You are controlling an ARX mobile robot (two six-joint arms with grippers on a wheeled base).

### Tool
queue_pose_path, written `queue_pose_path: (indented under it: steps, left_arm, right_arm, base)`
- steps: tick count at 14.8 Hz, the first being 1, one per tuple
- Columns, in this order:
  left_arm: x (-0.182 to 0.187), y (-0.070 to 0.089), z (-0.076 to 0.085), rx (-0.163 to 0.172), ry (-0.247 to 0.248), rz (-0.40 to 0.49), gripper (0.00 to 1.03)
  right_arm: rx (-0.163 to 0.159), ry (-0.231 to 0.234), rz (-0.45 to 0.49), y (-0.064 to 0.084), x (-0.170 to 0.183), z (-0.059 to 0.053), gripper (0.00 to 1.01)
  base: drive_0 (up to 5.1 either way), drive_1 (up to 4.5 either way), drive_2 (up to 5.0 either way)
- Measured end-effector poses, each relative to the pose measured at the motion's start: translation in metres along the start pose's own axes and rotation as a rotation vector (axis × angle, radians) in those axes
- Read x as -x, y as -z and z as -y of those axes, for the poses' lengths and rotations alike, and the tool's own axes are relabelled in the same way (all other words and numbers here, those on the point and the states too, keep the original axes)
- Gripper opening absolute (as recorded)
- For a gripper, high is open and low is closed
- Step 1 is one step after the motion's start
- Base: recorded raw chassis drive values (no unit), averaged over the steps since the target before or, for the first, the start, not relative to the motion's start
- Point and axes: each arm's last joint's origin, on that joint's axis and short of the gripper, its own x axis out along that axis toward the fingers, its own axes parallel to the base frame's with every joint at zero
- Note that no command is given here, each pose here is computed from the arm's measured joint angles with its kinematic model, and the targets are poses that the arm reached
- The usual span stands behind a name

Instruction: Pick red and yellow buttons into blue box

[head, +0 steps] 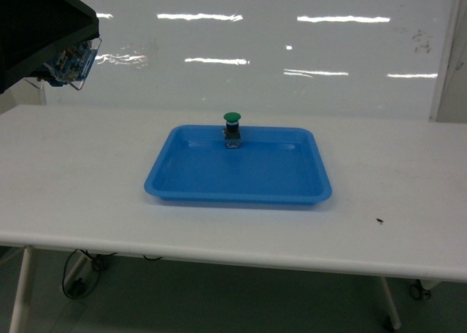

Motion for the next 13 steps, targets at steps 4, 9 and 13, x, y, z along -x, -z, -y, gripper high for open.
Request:
queue_pose_path:
  steps: [4, 9, 13]
  left_arm:
    - [-0.0001, 0.0001, 0.0001, 0.000, 0.001, -0.001, 0.27]
    - [0.0001, 0.0001, 0.0003, 0.000, 0.003, -0.001, 0.27]
    - [0.0005, -0.0002, 0.0008, 0.000, 0.007, 0.002, 0.27]
  right_arm:
    - [0.000, 0.001, -0.001, 0.0001, -0.0001, 0.0001, 0.27]
    - [0.001, 0.000, 0.001, 0.0000, 0.0001, 0.0000, 0.27]
    - [0.001, 0.001, 0.003, -0.0002, 0.0001, 0.0000, 0.27]
  base:
    - [4.6, -3.91, -0.5]
    - [4.6, -3.93, -0.8]
    - [4.5, -2.54, -2.1]
